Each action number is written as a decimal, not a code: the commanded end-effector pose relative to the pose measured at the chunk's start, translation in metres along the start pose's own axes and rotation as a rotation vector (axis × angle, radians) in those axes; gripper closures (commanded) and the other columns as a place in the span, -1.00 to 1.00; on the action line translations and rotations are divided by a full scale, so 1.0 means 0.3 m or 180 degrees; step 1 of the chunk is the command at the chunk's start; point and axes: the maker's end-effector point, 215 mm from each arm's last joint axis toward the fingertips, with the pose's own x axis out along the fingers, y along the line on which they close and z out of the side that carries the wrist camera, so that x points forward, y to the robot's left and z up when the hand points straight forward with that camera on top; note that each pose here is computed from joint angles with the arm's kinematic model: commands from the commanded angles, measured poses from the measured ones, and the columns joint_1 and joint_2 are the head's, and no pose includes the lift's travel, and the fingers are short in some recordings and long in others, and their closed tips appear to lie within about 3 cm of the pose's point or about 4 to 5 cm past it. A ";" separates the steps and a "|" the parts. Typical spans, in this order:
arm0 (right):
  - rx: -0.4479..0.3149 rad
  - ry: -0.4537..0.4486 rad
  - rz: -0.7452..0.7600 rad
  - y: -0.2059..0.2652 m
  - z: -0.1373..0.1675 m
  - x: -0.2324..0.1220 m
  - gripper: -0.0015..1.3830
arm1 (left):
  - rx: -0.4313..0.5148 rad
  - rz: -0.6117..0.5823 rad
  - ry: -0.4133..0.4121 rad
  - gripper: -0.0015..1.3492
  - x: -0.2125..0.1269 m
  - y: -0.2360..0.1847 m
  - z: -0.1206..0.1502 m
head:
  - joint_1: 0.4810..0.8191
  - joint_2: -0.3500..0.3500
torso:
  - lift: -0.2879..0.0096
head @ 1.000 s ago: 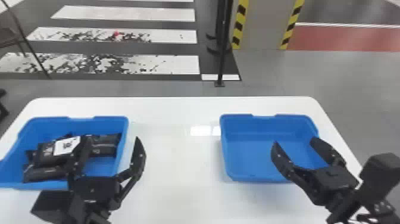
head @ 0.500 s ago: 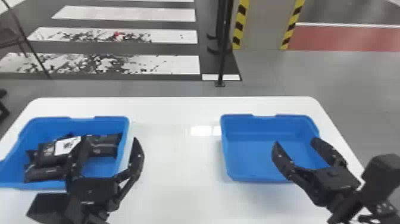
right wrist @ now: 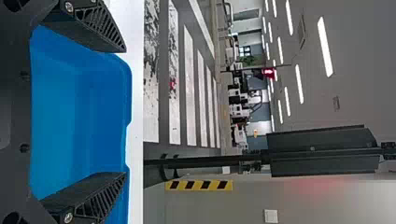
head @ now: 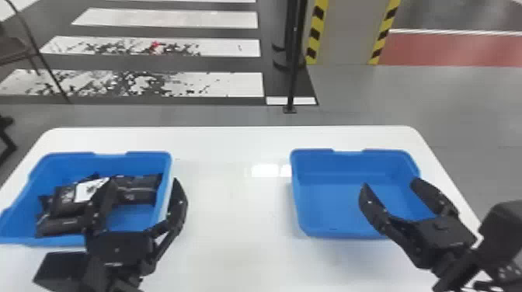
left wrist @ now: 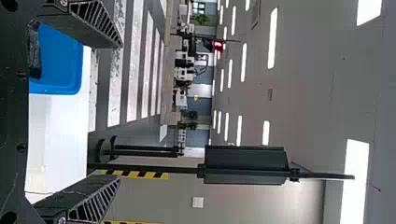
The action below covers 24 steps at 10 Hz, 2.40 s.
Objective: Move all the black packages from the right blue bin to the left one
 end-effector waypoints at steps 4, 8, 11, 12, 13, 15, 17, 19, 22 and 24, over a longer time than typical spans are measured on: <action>-0.0004 -0.0010 0.0001 0.000 0.003 -0.002 -0.87 | -0.0001 0.0000 -0.0026 -0.92 0.003 0.001 0.010 | 0.27 -0.10 | -0.10; -0.0006 -0.0009 0.0003 0.000 0.001 0.003 -0.87 | -0.0011 -0.0010 -0.0048 -0.91 0.005 -0.006 0.017 | 0.27 -0.10 | -0.10; -0.0003 -0.0008 0.0007 0.002 -0.001 0.003 -0.87 | -0.0011 -0.0018 -0.0047 -0.89 0.005 -0.009 0.017 | 0.27 -0.10 | -0.10; -0.0005 -0.0007 0.0014 0.006 -0.002 0.004 -0.87 | -0.0014 -0.0011 -0.0055 -0.89 0.005 -0.005 0.019 | 0.27 -0.10 | -0.10; -0.0006 -0.0014 0.0014 0.006 0.000 0.004 -0.87 | -0.0014 -0.0011 -0.0055 -0.89 0.005 -0.005 0.019 | 0.27 -0.10 | -0.10; -0.0016 -0.0028 0.0013 0.005 0.004 0.002 -0.87 | -0.0014 -0.0011 -0.0055 -0.88 0.005 -0.005 0.019 | 0.27 -0.10 | -0.10; -0.0035 -0.0056 0.0010 0.005 0.013 0.002 -0.87 | -0.0018 -0.0016 -0.0054 -0.87 0.005 -0.009 0.019 | 0.27 -0.10 | -0.10; -0.0044 -0.0070 0.0008 0.005 0.016 -0.001 -0.87 | -0.0025 -0.0006 -0.0038 -0.86 0.002 -0.004 0.013 | 0.27 -0.10 | -0.10; -0.0058 -0.0092 0.0002 0.001 0.024 -0.002 -0.87 | -0.0035 -0.0009 -0.0036 -0.86 0.002 -0.007 0.013 | 0.27 -0.10 | -0.10; -0.0117 -0.0158 -0.0001 0.001 0.047 -0.005 -0.87 | -0.0030 -0.0004 -0.0029 -0.86 0.002 -0.003 0.011 | 0.27 -0.10 | -0.10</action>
